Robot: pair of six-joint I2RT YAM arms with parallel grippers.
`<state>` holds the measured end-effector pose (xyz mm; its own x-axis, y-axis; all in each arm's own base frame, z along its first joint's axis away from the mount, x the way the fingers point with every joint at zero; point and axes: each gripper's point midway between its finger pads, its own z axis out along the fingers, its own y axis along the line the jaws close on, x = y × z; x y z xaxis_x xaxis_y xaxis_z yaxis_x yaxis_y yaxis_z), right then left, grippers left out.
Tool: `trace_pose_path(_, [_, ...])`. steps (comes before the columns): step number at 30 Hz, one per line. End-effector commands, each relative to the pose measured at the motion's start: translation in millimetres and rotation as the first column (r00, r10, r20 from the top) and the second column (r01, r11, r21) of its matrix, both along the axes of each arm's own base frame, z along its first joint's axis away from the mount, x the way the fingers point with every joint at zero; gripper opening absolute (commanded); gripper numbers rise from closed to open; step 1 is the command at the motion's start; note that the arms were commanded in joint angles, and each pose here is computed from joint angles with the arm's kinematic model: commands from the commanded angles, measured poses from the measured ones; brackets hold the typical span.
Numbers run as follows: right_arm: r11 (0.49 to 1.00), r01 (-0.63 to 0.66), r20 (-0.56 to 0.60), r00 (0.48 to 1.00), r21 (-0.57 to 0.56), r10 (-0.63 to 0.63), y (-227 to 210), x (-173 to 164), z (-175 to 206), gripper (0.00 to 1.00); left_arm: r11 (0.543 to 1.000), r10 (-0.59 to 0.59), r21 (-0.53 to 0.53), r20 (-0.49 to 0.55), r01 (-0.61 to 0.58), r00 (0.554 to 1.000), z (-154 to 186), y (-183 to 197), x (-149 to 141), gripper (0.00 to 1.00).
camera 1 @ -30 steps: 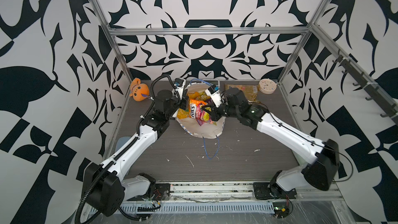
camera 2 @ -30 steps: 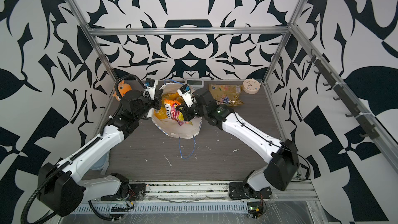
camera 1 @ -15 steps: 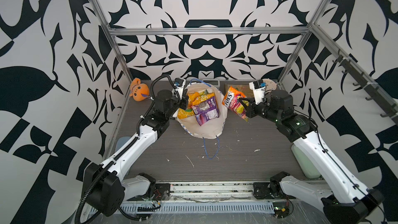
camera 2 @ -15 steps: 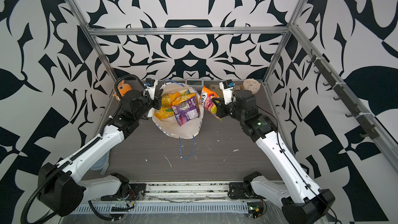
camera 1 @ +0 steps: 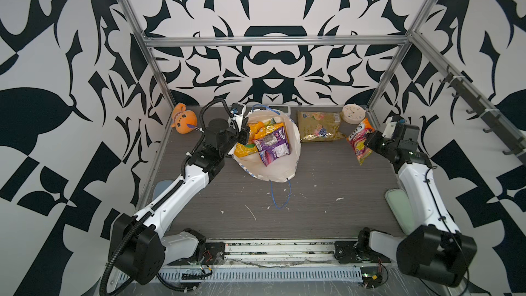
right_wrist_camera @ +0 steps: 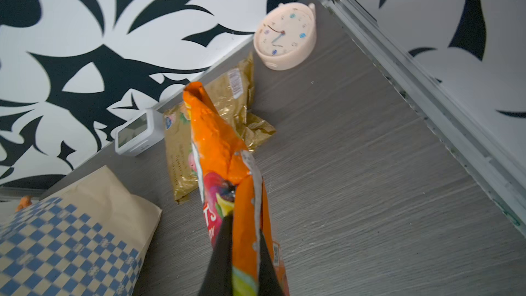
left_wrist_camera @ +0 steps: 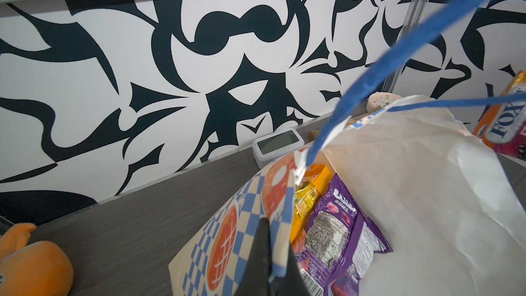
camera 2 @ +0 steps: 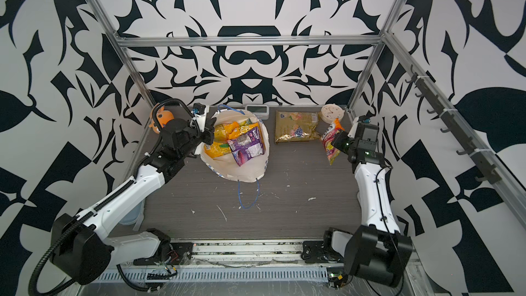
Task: Take the snacks out of the paper bag
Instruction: Place the snack at the top-right of the table.
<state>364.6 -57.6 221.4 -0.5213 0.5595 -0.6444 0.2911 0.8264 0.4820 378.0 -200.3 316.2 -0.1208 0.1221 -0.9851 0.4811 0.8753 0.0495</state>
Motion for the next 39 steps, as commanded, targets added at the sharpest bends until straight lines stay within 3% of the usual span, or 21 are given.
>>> trace_pose_path(1, [0.999,-0.012,0.118,0.993,0.047,0.006,-11.9,23.9,18.3,0.00,0.996,-0.050,-0.065,0.129,0.058,0.990,45.5,-7.4,-10.4,0.00])
trace_pose_path(12, [0.981,0.101,0.095,0.989,0.163,-0.117,-85.1,77.5,-37.5,0.00,0.993,-0.071,-0.084,0.118,0.081,0.990,43.8,-13.0,-8.7,0.00])
trace_pose_path(26, [0.908,0.118,0.105,0.979,0.401,-0.173,-97.3,138.6,-80.9,0.00,0.989,-0.085,-0.115,0.105,0.097,0.991,43.3,-17.4,-7.0,0.00])
trace_pose_path(33, [0.885,0.134,0.042,0.984,0.447,-0.170,-90.3,148.7,-114.3,0.00,0.989,-0.083,-0.113,0.101,0.095,0.991,42.8,-18.8,-3.9,0.00])
trace_pose_path(39, [0.891,0.152,-0.009,0.986,0.427,-0.164,-83.0,149.7,-135.4,0.07,0.989,-0.084,-0.110,0.097,0.095,0.992,42.2,-19.5,-2.6,0.00])
